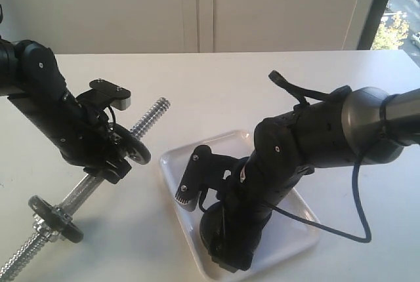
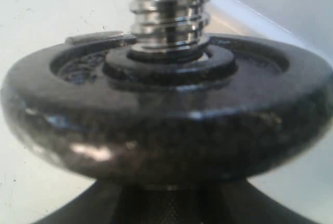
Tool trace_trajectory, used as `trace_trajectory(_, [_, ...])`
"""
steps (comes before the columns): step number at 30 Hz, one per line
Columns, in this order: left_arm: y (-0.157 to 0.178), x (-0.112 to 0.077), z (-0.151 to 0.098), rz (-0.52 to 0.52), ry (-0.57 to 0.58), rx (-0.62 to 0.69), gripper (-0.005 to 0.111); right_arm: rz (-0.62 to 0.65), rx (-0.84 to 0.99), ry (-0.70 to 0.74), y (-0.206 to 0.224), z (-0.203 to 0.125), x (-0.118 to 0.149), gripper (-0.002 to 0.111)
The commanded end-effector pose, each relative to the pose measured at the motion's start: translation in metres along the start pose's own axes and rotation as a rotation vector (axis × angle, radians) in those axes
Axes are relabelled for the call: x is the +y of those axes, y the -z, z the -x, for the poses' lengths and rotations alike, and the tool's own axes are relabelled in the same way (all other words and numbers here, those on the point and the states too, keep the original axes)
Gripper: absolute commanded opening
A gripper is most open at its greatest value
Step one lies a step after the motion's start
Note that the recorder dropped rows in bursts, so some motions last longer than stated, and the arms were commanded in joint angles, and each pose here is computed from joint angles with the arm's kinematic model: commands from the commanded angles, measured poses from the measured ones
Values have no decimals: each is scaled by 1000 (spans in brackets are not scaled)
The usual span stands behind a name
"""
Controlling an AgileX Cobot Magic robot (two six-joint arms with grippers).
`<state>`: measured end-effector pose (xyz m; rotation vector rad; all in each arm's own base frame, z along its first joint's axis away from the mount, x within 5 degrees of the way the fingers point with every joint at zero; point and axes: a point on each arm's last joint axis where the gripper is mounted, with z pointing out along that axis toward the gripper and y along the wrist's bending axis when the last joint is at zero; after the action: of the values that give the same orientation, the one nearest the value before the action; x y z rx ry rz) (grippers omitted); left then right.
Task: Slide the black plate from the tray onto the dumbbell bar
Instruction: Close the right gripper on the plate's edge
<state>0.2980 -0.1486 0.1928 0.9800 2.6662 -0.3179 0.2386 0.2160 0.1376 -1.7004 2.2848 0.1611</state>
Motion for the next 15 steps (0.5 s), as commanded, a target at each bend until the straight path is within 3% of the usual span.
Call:
trace_trajectory(1, [12, -4, 7, -11, 29, -66, 0, 3, 19, -3, -8, -2, 1, 90])
trace_trajectory(9, [12, -4, 7, -11, 29, -66, 0, 50, 94, 8, -14, -9, 5, 64])
trace_trajectory(15, [12, -4, 7, -11, 29, -66, 0, 88, 161, 32, -13, -14, 8, 27])
